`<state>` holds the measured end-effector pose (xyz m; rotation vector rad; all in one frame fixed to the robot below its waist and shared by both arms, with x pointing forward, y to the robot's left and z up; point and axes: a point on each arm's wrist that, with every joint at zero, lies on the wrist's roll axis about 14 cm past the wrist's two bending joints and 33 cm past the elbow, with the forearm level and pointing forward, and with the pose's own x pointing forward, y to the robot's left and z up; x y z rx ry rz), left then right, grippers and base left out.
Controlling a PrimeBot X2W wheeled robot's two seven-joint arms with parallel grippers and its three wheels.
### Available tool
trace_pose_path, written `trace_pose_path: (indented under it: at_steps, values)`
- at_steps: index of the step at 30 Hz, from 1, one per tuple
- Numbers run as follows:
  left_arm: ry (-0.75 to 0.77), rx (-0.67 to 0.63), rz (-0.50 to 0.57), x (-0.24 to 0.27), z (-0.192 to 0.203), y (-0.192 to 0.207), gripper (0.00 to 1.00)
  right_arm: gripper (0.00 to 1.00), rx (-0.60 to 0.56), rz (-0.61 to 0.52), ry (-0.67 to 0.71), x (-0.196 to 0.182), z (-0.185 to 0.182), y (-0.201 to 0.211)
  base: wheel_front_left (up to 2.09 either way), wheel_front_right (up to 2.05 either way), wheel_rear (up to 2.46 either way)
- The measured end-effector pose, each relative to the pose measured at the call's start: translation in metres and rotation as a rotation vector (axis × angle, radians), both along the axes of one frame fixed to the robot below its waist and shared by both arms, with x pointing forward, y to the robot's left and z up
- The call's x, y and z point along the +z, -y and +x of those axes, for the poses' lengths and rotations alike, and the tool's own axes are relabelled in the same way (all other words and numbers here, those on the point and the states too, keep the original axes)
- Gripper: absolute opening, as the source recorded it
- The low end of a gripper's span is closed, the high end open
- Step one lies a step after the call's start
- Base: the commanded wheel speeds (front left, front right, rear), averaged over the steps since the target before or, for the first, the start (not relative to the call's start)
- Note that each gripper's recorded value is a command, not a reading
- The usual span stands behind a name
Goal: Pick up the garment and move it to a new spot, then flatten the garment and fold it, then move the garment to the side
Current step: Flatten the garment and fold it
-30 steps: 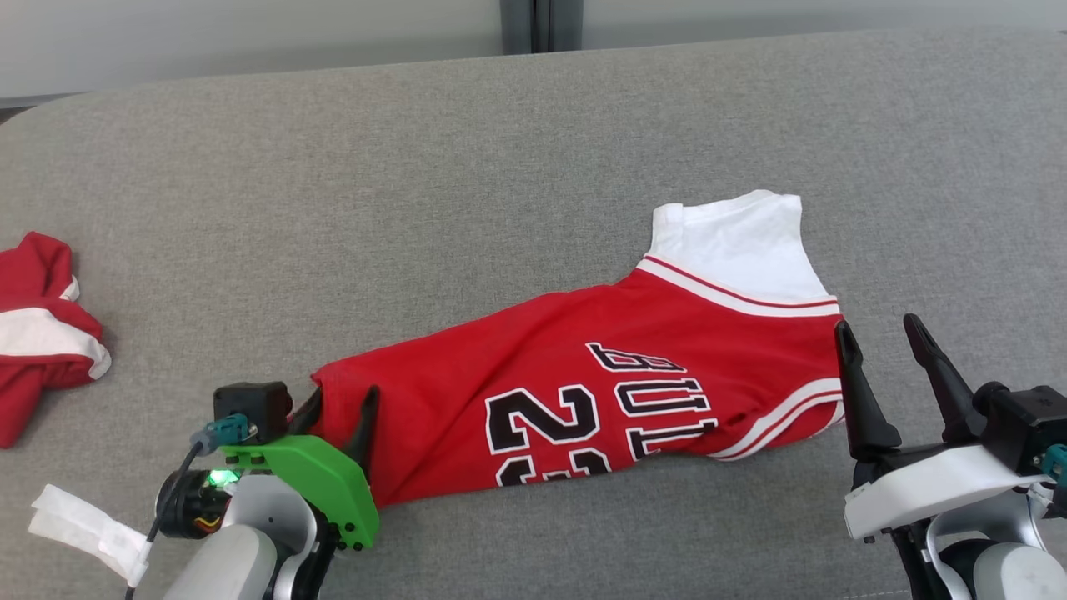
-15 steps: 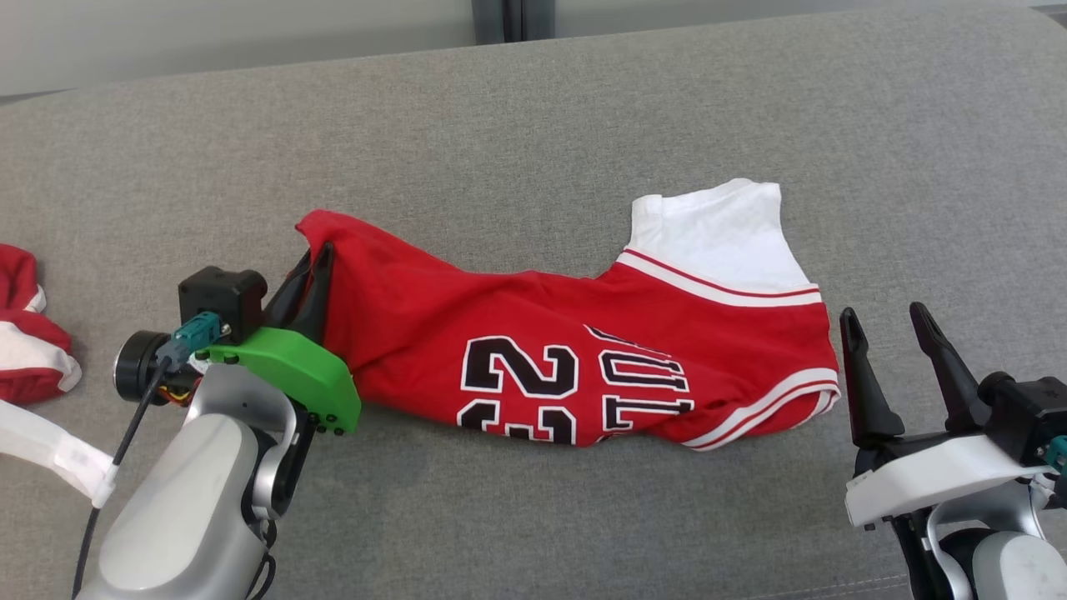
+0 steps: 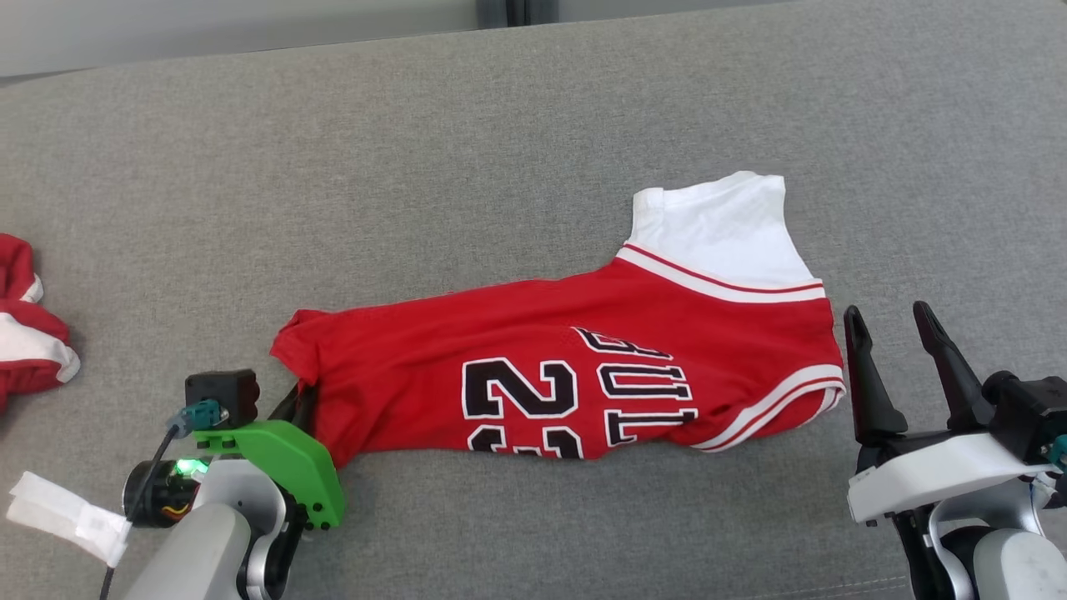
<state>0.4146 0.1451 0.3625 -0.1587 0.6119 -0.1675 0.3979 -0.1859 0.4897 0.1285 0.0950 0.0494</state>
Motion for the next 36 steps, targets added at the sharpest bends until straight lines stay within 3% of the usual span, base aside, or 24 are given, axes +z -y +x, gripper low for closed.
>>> trace_pose_path:
  at_steps: [5, 6, 16, 23, 36]
  values:
    - [0.003, 0.037, 0.011, -0.004, -0.016, -0.012, 0.02, 1.0, 0.006, 0.001, 0.01, 0.003, 0.002, -0.002, 0.0, 0.0, 0.0]
    - [0.02, 0.051, 0.016, -0.003, -0.018, -0.015, 1.0, 1.0, 0.006, 0.001, 0.016, 0.004, 0.002, -0.002, 0.0, 0.0, 0.0]
    - [0.366, 0.189, 0.038, 0.063, -0.013, -0.033, 1.0, 1.0, 0.01, -0.02, 0.088, 0.03, -0.001, -0.002, 0.0, 0.0, 0.0]
    - [0.593, 0.17, 0.036, 0.131, -0.011, -0.021, 1.0, 1.0, 0.031, -0.042, 0.128, 0.047, -0.006, -0.005, 0.0, 0.0, 0.0]
    - [0.606, 0.145, 0.049, 0.143, -0.023, -0.021, 1.0, 1.0, 0.034, -0.044, 0.139, 0.054, -0.015, -0.005, 0.0, 0.0, 0.0]
